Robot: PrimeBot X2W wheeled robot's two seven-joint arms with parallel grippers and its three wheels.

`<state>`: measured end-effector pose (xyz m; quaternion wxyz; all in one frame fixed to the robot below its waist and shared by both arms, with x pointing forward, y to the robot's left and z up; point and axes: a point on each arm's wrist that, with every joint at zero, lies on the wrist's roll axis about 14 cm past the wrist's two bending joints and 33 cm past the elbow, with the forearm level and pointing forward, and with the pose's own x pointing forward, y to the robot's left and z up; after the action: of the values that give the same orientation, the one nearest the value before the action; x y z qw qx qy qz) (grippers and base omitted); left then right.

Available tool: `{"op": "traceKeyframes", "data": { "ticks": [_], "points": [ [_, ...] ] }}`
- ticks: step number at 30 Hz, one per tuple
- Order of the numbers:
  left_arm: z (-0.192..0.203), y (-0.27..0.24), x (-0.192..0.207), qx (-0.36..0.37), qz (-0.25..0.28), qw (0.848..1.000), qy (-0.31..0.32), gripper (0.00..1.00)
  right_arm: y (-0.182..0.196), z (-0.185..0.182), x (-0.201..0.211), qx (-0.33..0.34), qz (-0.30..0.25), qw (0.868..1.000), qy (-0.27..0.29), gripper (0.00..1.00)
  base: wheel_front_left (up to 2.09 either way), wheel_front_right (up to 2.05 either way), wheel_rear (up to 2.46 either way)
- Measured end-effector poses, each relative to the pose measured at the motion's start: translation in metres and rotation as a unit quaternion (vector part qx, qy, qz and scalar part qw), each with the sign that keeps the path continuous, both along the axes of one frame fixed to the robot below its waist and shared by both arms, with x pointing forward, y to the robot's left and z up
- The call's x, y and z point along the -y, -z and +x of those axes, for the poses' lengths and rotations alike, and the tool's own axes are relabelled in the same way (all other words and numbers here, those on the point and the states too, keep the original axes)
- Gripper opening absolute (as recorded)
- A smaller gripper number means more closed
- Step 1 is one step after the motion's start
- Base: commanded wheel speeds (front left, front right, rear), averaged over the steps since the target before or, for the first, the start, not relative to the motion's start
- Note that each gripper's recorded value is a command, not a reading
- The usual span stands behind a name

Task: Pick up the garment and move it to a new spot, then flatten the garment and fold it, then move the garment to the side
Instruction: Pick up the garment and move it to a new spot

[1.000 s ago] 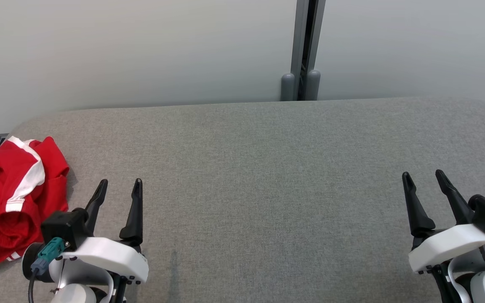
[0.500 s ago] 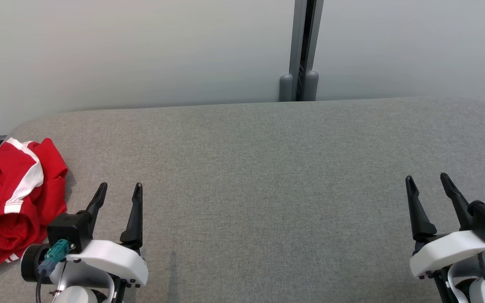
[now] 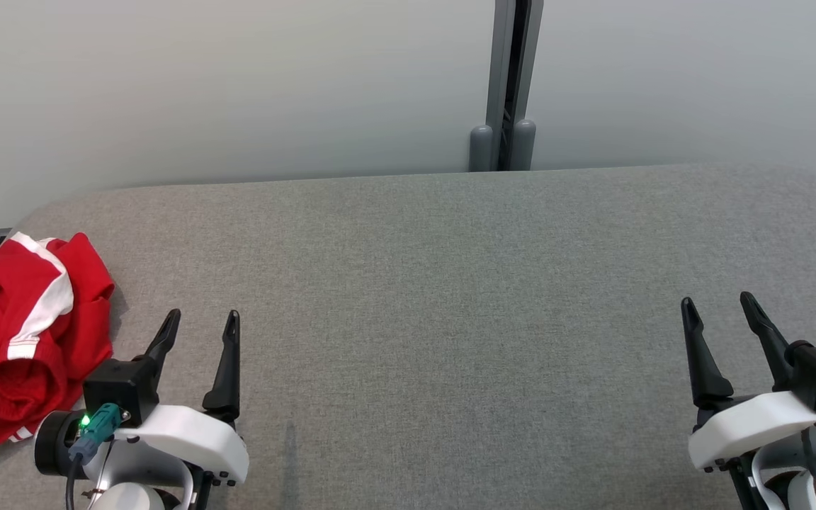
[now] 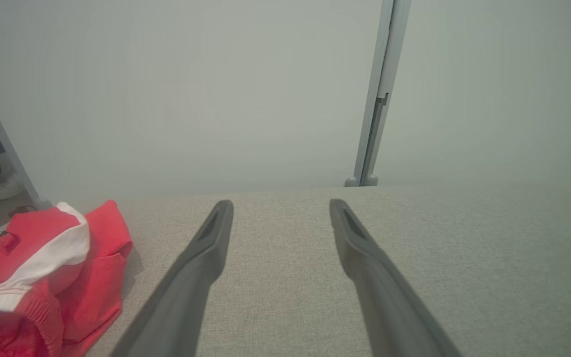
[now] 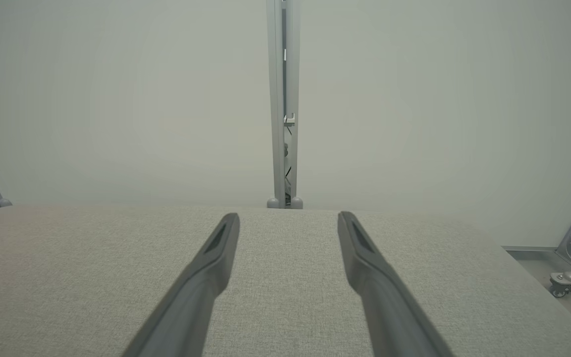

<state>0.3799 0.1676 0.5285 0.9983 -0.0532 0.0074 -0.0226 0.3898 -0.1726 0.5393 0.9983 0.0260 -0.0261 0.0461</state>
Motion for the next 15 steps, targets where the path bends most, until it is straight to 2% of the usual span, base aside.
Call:
{"op": "traceKeyframes", "data": {
  "ticks": [8,15],
  "points": [
    [-0.002,0.003,-0.006,-0.004,-0.003,1.0,-0.009,1.0,0.002,0.003,-0.004,-0.004,0.008,1.0,-0.006,1.0,0.0,0.0,0.0],
    [-0.01,0.002,-0.025,-0.001,-0.009,0.999,-0.041,1.0,0.005,0.011,-0.027,-0.008,0.011,0.999,-0.038,1.0,0.0,0.0,0.0]
  ]
}}
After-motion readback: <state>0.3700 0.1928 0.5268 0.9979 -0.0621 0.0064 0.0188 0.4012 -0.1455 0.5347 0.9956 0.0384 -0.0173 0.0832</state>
